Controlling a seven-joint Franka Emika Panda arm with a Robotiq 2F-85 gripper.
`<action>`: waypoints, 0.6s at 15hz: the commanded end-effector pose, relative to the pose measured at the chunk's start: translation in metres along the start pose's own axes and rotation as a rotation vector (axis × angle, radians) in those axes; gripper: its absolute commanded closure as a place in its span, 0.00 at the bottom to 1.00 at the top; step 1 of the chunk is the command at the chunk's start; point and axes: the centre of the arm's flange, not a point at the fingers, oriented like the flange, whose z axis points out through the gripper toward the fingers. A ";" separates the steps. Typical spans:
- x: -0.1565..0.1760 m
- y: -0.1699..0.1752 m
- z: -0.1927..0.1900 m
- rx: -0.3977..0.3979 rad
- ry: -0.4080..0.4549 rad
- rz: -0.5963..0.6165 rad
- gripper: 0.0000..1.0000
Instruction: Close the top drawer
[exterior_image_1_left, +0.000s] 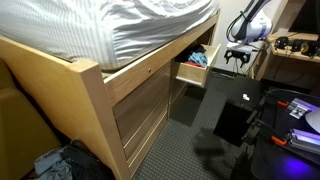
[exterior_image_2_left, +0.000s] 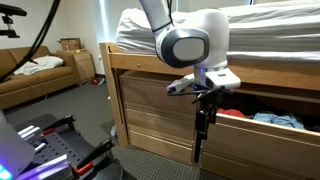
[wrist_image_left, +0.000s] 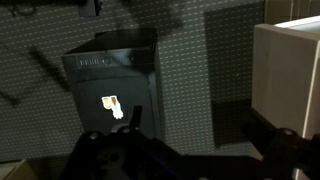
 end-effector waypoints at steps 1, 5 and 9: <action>0.018 -0.030 0.059 -0.049 0.016 0.058 0.00; 0.007 -0.020 0.070 -0.086 0.005 0.044 0.00; 0.011 -0.029 0.080 -0.113 0.007 0.049 0.00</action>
